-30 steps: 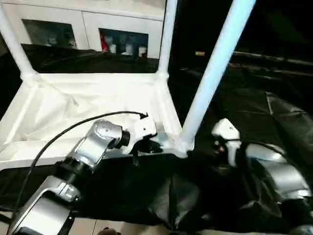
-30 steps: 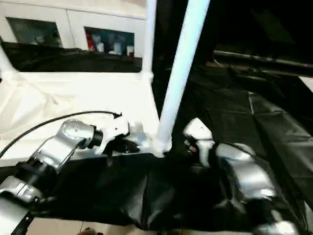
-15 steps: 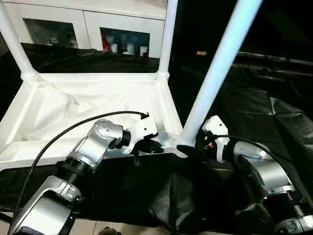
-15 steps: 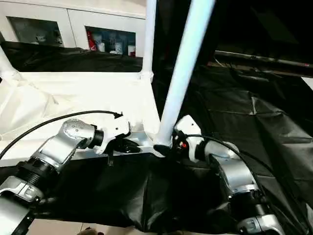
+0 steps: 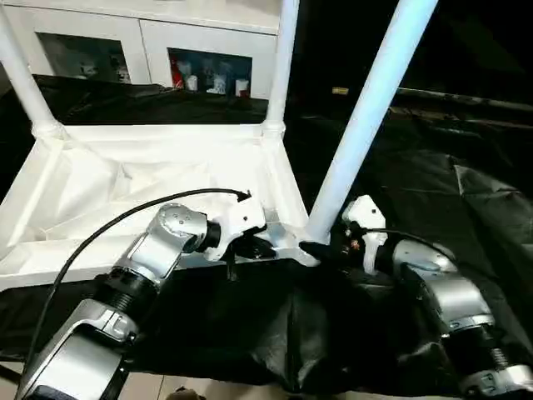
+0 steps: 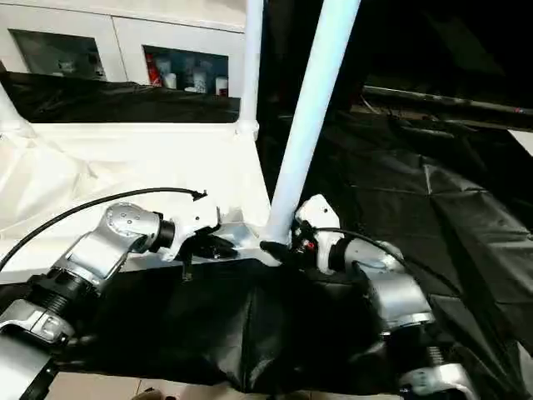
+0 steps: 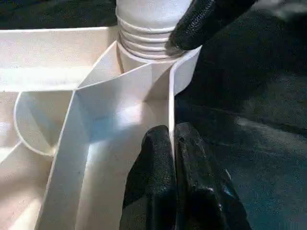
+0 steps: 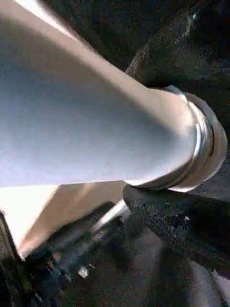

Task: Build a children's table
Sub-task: Rotate leg to tighten

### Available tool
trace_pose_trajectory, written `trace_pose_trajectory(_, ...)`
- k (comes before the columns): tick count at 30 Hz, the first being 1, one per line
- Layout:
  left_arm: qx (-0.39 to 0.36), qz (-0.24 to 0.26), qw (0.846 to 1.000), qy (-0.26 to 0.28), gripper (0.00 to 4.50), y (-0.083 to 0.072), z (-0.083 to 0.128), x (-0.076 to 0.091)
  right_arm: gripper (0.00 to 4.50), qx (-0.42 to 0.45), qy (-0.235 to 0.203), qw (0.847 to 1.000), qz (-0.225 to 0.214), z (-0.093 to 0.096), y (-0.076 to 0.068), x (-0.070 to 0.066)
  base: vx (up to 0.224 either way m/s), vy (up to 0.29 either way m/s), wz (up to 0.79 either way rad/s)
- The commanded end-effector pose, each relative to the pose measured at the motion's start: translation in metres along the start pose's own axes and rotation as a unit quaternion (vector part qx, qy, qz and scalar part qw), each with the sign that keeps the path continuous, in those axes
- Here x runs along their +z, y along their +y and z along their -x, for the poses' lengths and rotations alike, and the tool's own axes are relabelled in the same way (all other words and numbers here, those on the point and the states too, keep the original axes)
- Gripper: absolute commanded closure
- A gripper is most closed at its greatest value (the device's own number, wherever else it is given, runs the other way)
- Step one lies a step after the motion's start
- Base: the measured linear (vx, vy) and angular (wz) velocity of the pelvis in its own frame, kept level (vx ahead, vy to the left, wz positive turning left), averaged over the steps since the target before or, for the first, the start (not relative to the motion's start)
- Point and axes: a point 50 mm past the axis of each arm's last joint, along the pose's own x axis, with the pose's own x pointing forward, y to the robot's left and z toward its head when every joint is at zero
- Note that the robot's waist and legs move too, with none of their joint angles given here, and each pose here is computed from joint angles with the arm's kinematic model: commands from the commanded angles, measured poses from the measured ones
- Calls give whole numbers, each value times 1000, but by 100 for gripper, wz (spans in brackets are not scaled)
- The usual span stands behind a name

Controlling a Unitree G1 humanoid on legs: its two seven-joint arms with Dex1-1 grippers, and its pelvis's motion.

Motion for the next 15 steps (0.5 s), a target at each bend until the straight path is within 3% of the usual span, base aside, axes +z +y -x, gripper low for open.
trace_pose_trajectory(1,50,37,998,-4,450,6,-3,-7,178,-38,12,999,-23,0,-5,-9,0,0,0)
trace_pose_trajectory(5,96,58,993,-21,450,9,-20,1,178,-125,12,990,-65,-14,-7,-17,0,0,0)
trace_pose_trajectory(8,132,73,988,-31,450,7,-47,18,178,-209,30,974,-86,-39,-1,-22,0,0,0)
trace_pose_trajectory(11,121,54,990,-43,450,-1,-65,33,178,-207,27,975,-73,-61,14,-13,0,0,0)
trace_pose_trajectory(12,111,43,992,-46,450,-4,-69,37,124,-186,21,980,-63,-69,21,-9,0,0,0)
trace_pose_trajectory(15,102,34,993,-45,450,-5,-69,35,108,-173,16,983,-52,-71,23,-6,0,0,0)
